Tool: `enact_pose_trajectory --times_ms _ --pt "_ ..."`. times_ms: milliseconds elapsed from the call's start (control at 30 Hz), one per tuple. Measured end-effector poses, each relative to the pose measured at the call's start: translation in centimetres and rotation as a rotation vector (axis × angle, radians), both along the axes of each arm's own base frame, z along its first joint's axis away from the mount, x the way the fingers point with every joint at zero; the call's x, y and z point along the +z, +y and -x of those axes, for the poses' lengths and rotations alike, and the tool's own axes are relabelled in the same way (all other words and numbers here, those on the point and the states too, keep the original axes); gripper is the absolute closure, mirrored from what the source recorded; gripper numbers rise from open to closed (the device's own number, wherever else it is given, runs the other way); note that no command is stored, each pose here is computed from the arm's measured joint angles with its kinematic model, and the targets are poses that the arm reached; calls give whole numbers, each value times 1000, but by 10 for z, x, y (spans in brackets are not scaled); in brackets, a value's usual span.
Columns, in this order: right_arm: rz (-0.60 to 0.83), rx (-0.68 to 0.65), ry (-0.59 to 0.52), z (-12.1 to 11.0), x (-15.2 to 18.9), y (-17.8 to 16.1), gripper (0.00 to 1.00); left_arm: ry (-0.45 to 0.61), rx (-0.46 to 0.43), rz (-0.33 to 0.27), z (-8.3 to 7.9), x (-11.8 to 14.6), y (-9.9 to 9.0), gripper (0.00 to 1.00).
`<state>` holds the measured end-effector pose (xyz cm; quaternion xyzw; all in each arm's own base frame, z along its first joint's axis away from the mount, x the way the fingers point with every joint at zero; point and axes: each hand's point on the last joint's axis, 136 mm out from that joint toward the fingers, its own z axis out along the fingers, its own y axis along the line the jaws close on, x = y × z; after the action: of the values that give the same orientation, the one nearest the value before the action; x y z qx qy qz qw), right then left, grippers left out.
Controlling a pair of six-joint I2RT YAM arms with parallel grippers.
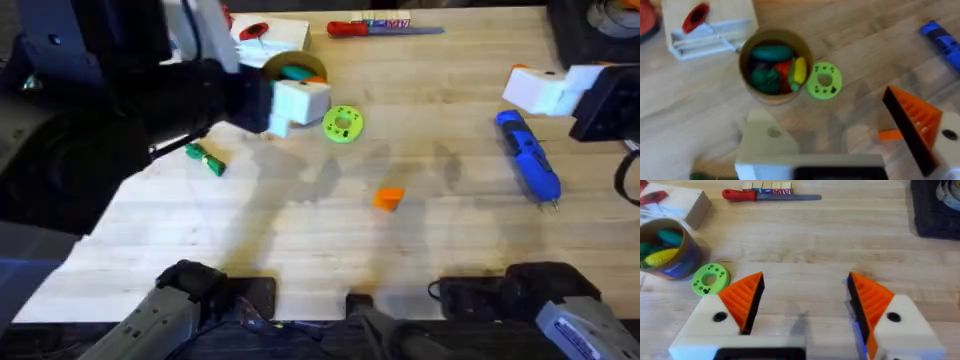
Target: Pick up the gripper from the table and insert it into the empty holder that is missing its gripper. Then pick up a screw, insert it into the mounting hole, and use the screwdriver to tighten it. Finally, clean up the table by picking up the vegetable and placing it into the bucket.
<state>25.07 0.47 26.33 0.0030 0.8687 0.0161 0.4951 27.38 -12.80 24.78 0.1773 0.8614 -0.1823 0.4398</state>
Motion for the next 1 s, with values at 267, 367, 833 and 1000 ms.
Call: enact_pose_trajectory --times_ms 267,367,833,1000 --pt "0 0 0 0 0 0 11 -136 -179 38 9 28 -49 13" --pt "0 0 0 0 0 0 11 -120 -182 32 12 24 -49 14" --pt "0 0 0 0 0 0 11 -253 -222 37 11 37 -56 13" --pt "0 0 11 1 -2 0 10 -392 -254 84 37 24 -53 12"
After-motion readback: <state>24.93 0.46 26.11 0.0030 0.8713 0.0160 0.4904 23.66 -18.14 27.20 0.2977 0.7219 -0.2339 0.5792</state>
